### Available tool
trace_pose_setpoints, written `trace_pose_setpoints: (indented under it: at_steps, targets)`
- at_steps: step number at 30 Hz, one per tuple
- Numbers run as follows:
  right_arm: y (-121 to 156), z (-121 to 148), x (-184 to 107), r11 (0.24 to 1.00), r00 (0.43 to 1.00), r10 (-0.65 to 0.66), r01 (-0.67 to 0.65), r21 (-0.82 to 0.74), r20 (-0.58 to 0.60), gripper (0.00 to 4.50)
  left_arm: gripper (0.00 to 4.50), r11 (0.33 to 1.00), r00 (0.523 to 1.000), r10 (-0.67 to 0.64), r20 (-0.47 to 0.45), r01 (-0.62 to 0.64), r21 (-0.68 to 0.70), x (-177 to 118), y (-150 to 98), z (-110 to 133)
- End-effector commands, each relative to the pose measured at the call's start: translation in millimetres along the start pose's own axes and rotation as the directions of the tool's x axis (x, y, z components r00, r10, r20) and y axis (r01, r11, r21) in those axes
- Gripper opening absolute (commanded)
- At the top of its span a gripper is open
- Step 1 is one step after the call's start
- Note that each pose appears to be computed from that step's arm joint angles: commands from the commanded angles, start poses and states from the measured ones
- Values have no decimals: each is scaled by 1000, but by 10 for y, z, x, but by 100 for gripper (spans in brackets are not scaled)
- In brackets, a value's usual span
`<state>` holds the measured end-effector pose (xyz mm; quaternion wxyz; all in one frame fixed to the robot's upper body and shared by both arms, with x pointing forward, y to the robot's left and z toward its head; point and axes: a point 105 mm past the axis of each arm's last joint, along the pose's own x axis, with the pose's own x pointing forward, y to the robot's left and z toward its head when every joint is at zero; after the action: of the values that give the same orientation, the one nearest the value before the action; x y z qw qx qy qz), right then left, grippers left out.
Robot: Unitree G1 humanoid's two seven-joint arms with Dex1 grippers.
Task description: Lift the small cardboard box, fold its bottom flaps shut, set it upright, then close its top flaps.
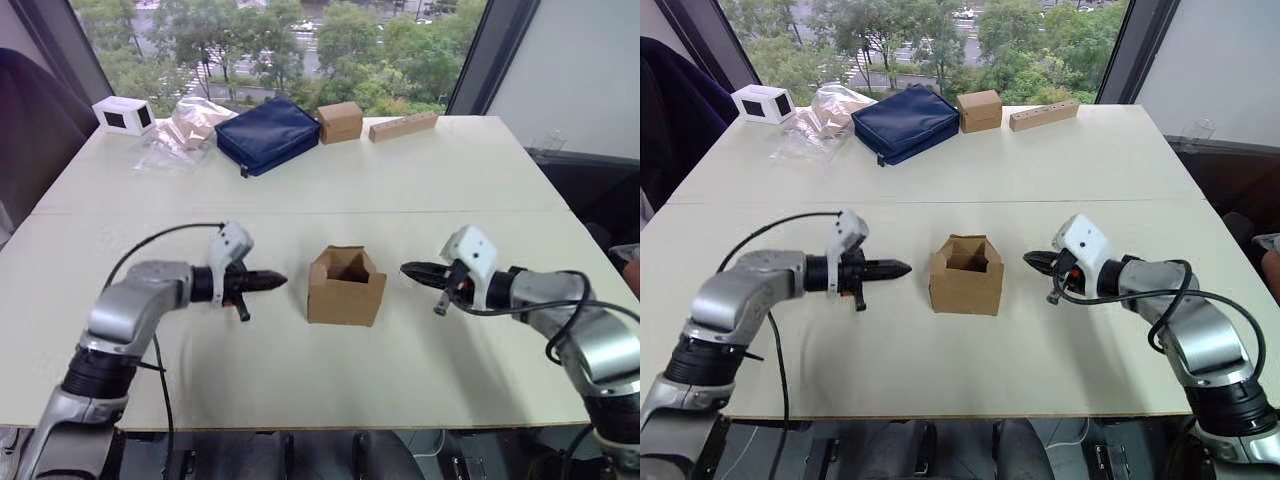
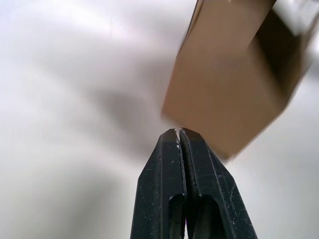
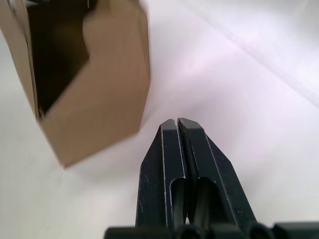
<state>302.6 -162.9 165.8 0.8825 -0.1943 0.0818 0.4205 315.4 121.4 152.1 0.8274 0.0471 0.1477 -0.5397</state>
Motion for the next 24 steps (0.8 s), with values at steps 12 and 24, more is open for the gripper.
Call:
trace_pose_setpoints:
  at_steps: [12, 24]
  targets:
    - [238, 353, 267, 984, 976, 173, -176, 12, 135, 0, 5, 984, 987, -147, 60, 140, 106, 340, -111, 281]
    - [303, 236, 442, 976, 972, 218, -217, -29, 82, 0, 5, 983, 996, -80, -29, 84, 162, 501, -32, 42]
